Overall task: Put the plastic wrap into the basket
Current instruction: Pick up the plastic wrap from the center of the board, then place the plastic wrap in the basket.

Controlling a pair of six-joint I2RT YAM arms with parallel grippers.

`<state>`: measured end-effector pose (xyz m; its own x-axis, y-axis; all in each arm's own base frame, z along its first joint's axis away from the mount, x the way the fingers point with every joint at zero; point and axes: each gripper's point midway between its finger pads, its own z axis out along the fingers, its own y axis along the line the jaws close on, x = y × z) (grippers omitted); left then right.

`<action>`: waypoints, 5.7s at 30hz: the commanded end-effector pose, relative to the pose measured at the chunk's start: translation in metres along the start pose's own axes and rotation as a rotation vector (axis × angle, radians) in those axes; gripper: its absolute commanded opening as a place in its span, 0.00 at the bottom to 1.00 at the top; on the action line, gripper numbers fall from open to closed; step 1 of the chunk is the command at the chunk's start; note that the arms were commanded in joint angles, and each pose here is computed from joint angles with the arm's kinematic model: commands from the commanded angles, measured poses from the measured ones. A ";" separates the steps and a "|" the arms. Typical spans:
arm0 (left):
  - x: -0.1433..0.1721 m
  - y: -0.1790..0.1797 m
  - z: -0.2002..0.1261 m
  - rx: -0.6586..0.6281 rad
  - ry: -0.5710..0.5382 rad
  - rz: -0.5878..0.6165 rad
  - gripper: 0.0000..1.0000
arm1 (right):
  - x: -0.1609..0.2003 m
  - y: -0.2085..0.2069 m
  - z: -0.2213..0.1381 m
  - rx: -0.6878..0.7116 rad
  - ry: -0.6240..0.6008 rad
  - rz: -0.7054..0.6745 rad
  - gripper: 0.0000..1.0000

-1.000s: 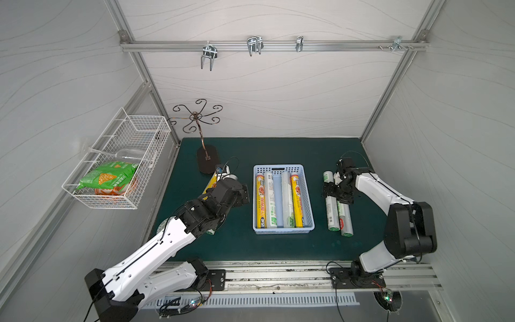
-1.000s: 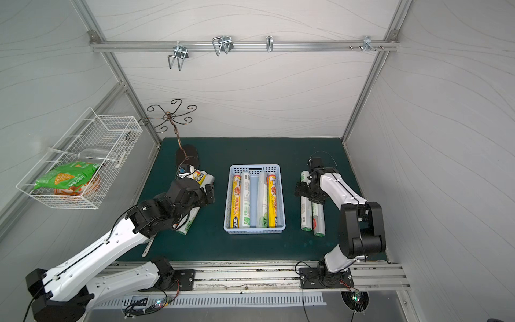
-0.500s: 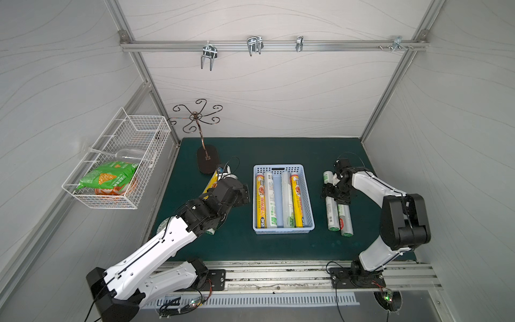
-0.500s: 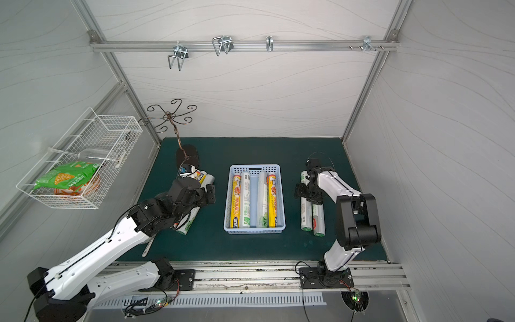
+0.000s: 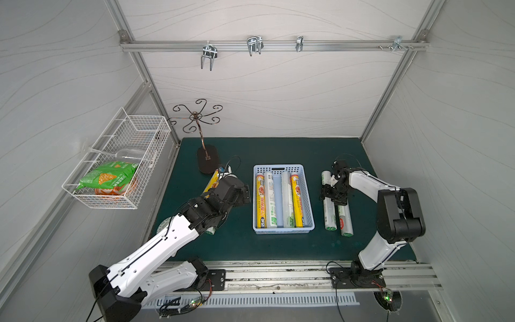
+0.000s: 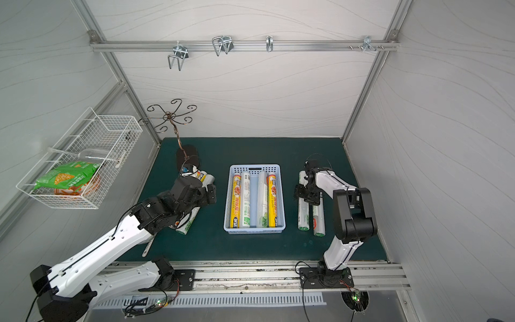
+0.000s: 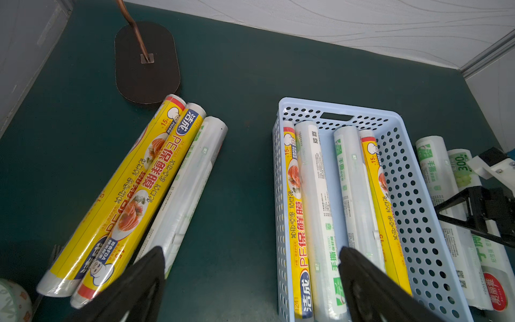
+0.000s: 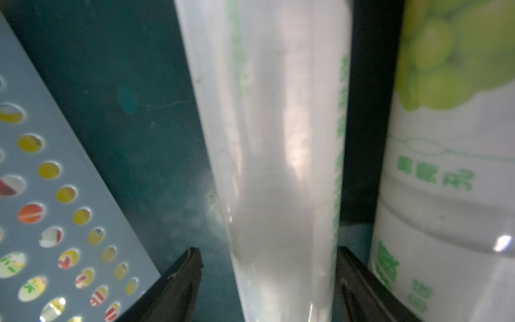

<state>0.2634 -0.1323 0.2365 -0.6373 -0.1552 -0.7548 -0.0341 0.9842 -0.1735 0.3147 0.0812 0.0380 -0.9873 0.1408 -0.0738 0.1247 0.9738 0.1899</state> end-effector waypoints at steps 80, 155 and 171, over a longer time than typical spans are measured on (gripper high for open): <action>-0.003 0.005 -0.002 0.025 -0.025 -0.066 0.99 | 0.033 0.222 -0.104 -0.429 -0.130 -0.189 0.35; 0.009 0.014 0.007 -0.003 0.002 -0.046 0.99 | 0.077 0.194 -0.109 -0.225 -0.179 -0.419 0.75; 0.011 0.031 0.018 -0.107 0.008 0.033 0.99 | 0.083 0.153 -0.132 -0.305 -0.272 -0.398 0.87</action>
<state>0.2640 -0.1114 0.2113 -0.6535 -0.1526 -0.7414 -0.0835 0.9880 -0.1298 0.2392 0.2250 0.1859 -0.8943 -0.1573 -0.4188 -0.3198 0.8793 0.3528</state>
